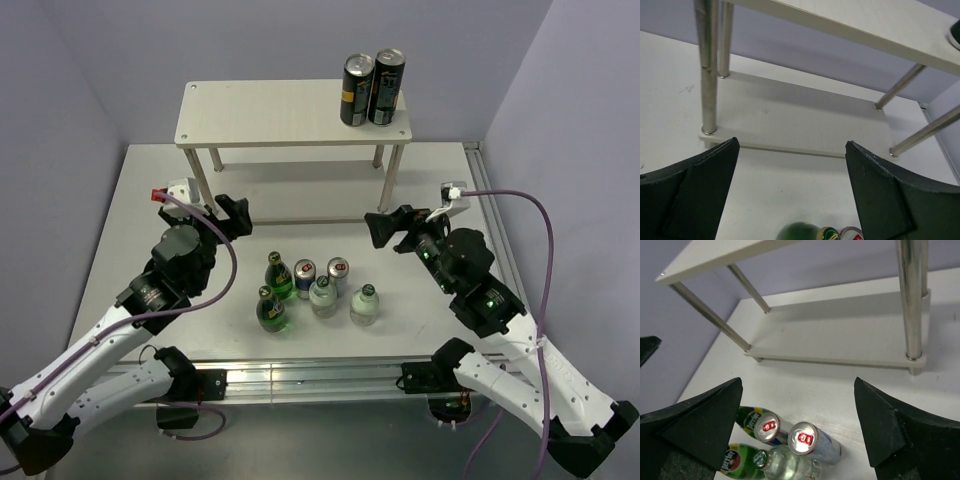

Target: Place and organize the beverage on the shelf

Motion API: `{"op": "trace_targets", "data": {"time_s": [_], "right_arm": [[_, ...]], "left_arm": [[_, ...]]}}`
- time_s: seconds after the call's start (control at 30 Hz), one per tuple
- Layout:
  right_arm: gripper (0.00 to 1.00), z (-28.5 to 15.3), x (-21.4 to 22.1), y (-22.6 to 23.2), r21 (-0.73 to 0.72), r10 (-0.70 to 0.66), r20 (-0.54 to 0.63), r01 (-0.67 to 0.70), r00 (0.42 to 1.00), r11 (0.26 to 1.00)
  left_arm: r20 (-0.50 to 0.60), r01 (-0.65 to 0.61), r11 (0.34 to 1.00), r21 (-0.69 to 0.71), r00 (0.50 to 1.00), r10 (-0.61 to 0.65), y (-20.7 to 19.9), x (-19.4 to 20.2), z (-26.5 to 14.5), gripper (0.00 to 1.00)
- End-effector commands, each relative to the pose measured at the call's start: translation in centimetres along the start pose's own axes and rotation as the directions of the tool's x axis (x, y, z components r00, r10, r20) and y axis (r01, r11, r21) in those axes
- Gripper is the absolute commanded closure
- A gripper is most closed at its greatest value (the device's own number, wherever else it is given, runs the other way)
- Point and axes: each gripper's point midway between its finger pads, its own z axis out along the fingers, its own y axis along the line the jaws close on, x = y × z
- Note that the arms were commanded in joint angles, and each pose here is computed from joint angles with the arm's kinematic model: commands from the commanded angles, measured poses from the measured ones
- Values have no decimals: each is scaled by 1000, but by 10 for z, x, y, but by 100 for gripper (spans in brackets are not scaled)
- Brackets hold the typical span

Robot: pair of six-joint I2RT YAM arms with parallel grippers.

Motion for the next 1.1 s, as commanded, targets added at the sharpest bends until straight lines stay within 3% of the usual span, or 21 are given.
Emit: {"op": "trace_targets", "data": {"time_s": [0.0,0.1,0.17,0.2,0.27,0.3,0.33,0.37,0.4,0.63,0.93,1.07], "right_arm": [[0,-9,-1,-14,97,-32,38,28,999,995],[1,-17,7,-33,231,-60,44,48,997,972],[1,-24,28,-31,289,-91,-30,96,995,953],[1,-30,24,-44,398,-87,16,73,996,914],[1,-44,50,-39,418,-155,-62,167,986,893],[1,-51,50,-43,456,-178,-44,178,983,872],[1,-56,65,-28,421,-94,-26,97,995,902],[1,-64,75,-37,431,-131,-67,147,989,890],[1,-66,83,-35,431,-74,-48,87,996,898],[0,-64,150,-23,323,-61,-190,121,980,939],[0,-45,174,-5,287,-108,-200,163,974,944],[5,-37,183,-12,308,-131,-202,190,970,932]], "left_arm": [[14,-38,990,-136,999,40,27,4,-8,5],[12,-57,977,-203,998,61,38,19,-8,5],[-9,-80,974,-211,997,80,42,36,-6,5],[-13,-87,973,-212,996,86,45,42,-5,5],[-12,-92,972,-216,996,91,47,46,-5,3],[-12,-94,970,-222,996,93,49,49,-5,3],[-10,-97,969,-228,995,97,51,51,-5,2],[-10,-99,969,-226,995,99,52,52,-5,2],[-12,-103,969,-224,995,103,53,54,-6,2],[0,-94,970,-225,995,96,62,62,-10,1],[1,-89,967,-238,996,92,66,68,-5,1],[2,-87,968,-234,996,90,67,69,-5,1]]}}
